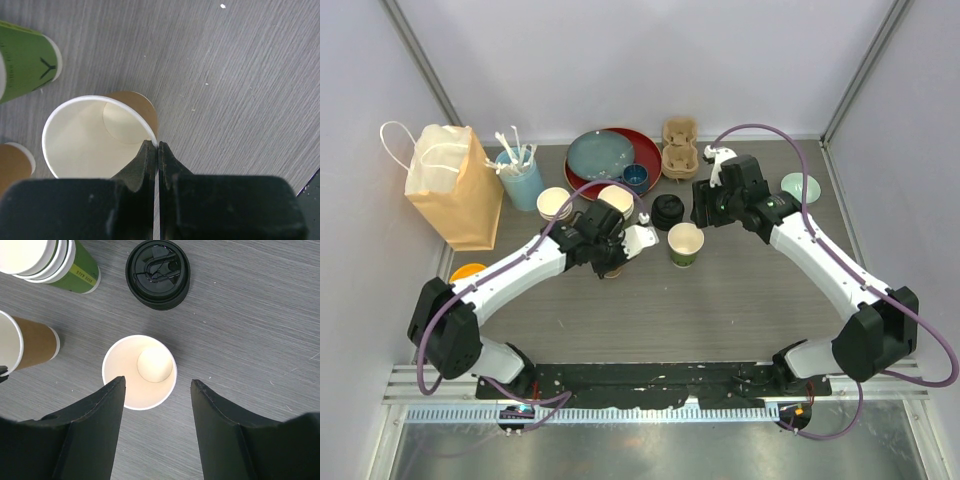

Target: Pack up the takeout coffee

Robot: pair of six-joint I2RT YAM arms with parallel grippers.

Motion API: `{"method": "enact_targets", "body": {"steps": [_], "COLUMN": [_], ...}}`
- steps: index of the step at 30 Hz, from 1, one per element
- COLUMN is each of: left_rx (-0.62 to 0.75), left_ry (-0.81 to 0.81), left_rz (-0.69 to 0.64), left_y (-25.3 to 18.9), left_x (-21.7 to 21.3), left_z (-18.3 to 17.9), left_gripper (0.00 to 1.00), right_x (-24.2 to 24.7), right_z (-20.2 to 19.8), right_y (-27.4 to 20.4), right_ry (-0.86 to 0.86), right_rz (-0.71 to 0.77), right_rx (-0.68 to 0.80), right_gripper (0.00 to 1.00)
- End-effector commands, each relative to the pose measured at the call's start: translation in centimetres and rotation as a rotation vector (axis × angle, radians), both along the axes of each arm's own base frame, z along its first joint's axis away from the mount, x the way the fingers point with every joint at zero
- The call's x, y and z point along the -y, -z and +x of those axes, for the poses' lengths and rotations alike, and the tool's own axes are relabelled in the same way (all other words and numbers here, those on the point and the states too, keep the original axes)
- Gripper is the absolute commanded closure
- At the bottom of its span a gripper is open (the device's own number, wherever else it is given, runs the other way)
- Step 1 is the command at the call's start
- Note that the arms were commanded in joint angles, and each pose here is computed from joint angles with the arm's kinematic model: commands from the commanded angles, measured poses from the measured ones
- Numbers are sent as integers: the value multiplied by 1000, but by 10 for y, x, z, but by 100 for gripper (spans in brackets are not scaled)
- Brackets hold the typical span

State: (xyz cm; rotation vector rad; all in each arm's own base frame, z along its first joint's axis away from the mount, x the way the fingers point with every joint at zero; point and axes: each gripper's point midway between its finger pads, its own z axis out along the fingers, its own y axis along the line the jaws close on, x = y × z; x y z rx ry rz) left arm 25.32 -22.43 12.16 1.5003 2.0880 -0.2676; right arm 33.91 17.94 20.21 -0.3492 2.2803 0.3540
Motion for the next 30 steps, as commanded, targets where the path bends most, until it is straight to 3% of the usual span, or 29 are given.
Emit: {"method": "enact_targets", "body": {"steps": [1,4,6,7,9,10,13,16,21,26,30], "left_rx": [-15,-10,-11,-14,-25,-17,2,34,27,-10,-41], "left_ry": [52,53,56,56,62,64,59,19,-269,-545,-594], "left_rz": [-28,-16,-6,-7,-5,-15,-36,-78,-210,-276,-278], "left_y": [1,3,1,-2,-13,-21,-47,-80,-119,-112,-102], "left_x": [11,10,8,8,8,8,6,3,-45,-105,-121], "left_z": [-2,-1,-1,-2,-5,-5,-8,-5,42,76,75], "left_gripper": [100,99,91,76,59,45,29,23,16,16,15], "right_x": [-3,-6,-9,-10,-13,-15,-24,-37,-64,-82,-86], "right_z": [10,16,20,24,31,35,46,56,81,98,104], "right_y": [-21,-25,-31,-28,-33,-27,-23,-24,-4,16,39], "right_ry": [-39,-72,-103,-109,-142,-149,-193,-245,-332,-399,-421], "right_rz": [-10,-33,-42,-49,-71,-81,-96,-82,-66,-125,-213], "right_rx": [62,79,101,95,120,107,101,102,70,63,46], "right_gripper": [40,39,40,40,40,40,40,45,54,58,60]}}
